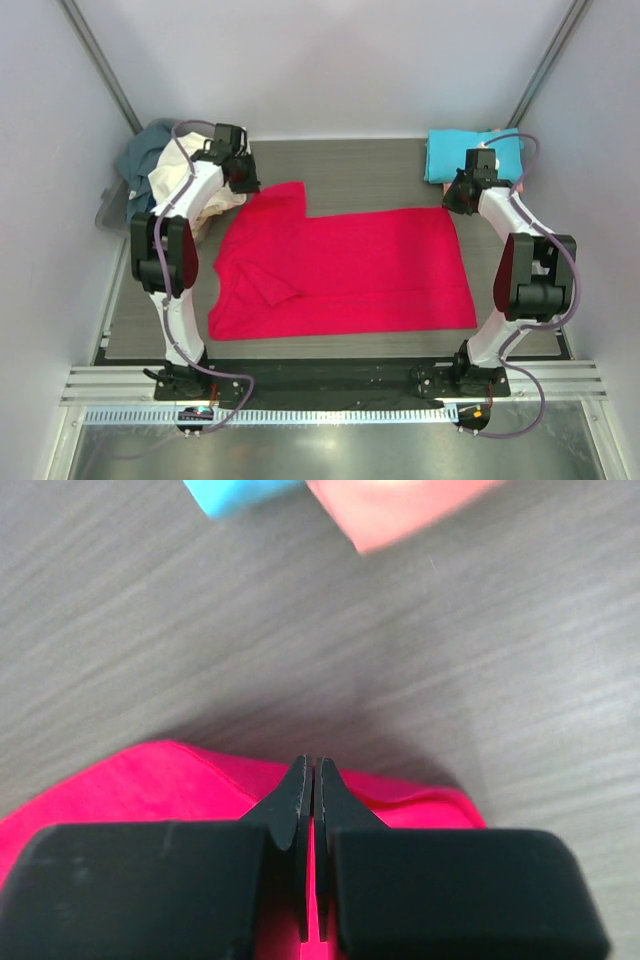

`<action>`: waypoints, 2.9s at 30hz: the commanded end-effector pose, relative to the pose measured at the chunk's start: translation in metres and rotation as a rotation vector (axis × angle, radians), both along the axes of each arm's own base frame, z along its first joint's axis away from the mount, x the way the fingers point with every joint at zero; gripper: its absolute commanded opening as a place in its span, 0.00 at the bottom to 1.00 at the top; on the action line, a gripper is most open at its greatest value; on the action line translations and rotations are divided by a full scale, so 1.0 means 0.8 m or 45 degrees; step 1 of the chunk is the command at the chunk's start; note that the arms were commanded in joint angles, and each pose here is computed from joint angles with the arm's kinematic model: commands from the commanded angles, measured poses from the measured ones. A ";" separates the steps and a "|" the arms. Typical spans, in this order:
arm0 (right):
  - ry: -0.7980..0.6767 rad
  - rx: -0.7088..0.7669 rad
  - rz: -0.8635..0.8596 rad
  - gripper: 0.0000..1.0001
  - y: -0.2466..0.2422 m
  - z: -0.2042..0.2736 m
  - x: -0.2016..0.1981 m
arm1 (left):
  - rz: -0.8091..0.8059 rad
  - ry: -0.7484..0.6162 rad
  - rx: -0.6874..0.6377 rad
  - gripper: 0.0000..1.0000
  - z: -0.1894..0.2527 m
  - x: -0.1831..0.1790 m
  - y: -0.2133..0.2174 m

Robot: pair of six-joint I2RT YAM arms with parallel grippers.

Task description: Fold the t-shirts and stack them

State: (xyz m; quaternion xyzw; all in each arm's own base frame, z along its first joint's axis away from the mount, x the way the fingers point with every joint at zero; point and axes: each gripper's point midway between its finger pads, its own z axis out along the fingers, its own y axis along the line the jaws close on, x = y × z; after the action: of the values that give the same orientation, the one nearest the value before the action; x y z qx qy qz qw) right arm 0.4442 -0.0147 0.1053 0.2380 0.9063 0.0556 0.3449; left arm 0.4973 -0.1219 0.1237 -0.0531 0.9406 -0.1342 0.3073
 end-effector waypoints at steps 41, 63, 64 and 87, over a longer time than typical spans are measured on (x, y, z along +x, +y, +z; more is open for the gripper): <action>-0.059 0.092 -0.296 0.01 -0.062 -0.008 -0.127 | 0.064 -0.049 0.170 0.00 0.062 -0.314 0.068; -0.034 0.207 -0.367 0.94 -0.058 -0.022 -0.168 | 0.154 0.094 0.054 0.71 0.086 -0.401 0.071; -0.052 0.208 -0.362 0.94 -0.058 -0.015 -0.166 | 0.163 0.081 0.042 0.71 0.090 -0.401 0.071; 0.233 0.393 0.020 0.85 0.092 -0.123 -0.185 | 0.454 0.304 -0.119 0.60 -0.089 -0.304 0.022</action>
State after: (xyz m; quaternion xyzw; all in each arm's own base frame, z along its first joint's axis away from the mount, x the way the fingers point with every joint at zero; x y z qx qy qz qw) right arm 0.3288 0.0538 0.0347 0.2560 0.9109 0.1791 0.2696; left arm 0.2243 -0.0905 0.0540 -0.2336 0.9534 -0.0807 0.1731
